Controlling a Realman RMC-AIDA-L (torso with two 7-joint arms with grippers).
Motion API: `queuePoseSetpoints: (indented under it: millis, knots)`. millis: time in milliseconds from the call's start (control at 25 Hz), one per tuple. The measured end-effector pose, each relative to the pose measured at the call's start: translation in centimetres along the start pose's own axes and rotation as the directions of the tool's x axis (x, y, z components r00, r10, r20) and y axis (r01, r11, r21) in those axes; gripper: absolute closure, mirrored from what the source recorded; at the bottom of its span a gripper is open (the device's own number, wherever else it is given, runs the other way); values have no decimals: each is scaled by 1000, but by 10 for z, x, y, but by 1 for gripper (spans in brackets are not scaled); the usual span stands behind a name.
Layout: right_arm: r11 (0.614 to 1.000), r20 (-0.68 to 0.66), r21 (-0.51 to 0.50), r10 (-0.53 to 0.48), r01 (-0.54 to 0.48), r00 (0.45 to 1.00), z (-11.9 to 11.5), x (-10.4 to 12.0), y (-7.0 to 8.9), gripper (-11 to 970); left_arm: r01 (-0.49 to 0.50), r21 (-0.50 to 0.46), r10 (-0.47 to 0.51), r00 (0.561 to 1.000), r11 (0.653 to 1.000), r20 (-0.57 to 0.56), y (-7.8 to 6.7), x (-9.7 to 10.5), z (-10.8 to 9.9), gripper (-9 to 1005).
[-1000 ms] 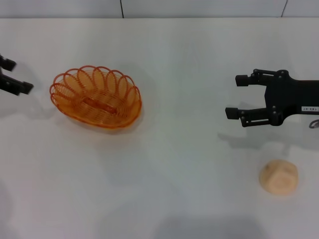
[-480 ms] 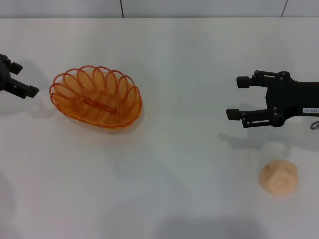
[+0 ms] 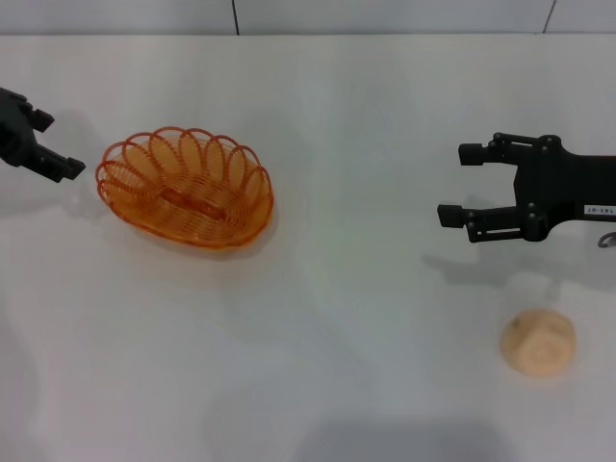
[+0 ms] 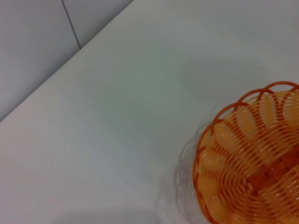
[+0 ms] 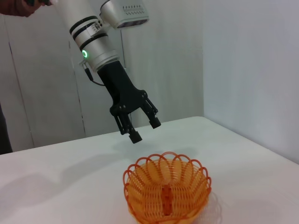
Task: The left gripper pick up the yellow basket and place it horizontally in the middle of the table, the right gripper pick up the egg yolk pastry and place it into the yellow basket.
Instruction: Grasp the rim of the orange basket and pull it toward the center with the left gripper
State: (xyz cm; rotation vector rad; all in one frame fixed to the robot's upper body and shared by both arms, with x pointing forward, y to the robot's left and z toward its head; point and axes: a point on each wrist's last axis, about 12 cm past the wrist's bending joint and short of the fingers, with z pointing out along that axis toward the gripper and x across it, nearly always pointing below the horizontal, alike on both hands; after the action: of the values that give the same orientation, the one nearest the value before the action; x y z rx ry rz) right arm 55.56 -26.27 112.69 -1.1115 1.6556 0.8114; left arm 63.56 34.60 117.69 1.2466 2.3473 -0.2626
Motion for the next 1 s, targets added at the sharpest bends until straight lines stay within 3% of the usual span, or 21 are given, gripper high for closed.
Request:
queuePoseSetpoints:
  millis: [400,1000]
  knots:
    - [1000,2,0,-2,2,1000,1,-1,-1,88,-33,-20,33,999,999,25,-8,-9,20,133]
    - [1000,2,2,2,-2,1000,1,-1,0,88,-25,-49,27,999,998,39,-15,-3,53,135]
